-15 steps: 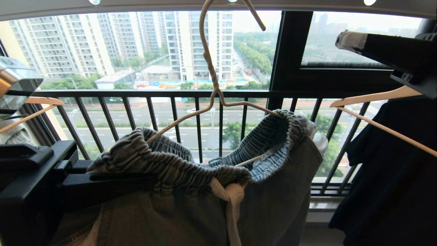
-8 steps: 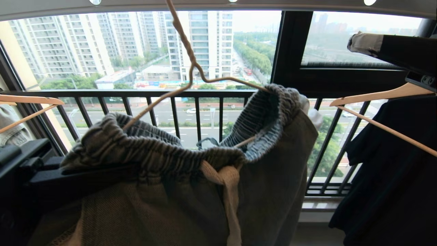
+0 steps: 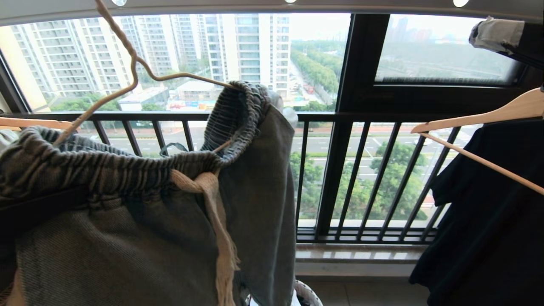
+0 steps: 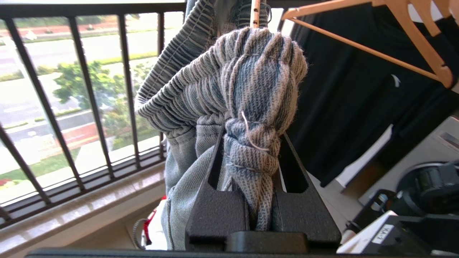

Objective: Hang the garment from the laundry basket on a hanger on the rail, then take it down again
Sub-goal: Hang the clothes rack on the clothesline

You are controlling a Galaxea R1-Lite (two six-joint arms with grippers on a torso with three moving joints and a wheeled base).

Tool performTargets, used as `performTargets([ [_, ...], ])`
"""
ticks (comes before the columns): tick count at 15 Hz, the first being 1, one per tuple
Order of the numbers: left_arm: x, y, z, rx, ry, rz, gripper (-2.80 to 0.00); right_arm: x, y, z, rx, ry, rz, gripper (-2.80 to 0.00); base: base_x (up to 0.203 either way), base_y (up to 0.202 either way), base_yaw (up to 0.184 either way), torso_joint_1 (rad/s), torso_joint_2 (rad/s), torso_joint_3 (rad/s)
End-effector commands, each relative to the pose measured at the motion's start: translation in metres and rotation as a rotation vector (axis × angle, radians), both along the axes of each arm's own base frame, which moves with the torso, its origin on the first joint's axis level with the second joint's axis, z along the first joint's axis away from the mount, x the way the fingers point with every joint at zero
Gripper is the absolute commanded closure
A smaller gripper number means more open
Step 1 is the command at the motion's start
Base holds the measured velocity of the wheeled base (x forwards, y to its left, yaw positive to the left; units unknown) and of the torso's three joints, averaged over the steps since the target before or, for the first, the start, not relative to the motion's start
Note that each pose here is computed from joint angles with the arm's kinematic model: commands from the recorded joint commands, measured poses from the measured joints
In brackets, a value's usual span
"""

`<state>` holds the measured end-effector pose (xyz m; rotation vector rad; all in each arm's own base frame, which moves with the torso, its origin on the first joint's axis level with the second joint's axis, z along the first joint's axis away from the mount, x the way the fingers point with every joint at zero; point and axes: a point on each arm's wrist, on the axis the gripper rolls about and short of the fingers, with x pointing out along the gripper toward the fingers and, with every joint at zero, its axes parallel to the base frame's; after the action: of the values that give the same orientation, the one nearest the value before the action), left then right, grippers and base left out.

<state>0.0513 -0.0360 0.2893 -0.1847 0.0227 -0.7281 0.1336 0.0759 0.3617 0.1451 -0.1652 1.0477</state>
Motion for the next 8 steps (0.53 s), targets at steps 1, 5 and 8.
performTargets([
  [1,-0.0042,0.0049,0.0024,-0.002,-0.034,0.086,0.0,-0.0018,-0.0007,0.0011,0.003,-0.006,0.003,0.0,0.0,0.0,0.0,0.0,0.0,0.0],
  [5,0.001,0.0046,0.0007,0.035,-0.04,0.197,0.0,-0.0014,-0.0005,0.0013,0.004,-0.007,0.003,0.0,0.0,0.0,0.0,0.0,0.0,0.0],
  [8,0.0054,0.0042,0.0005,0.069,-0.049,0.285,0.0,-0.002,-0.0008,0.0019,0.005,-0.01,0.003,0.0,0.0,0.0,0.0,0.0,0.0,0.0],
])
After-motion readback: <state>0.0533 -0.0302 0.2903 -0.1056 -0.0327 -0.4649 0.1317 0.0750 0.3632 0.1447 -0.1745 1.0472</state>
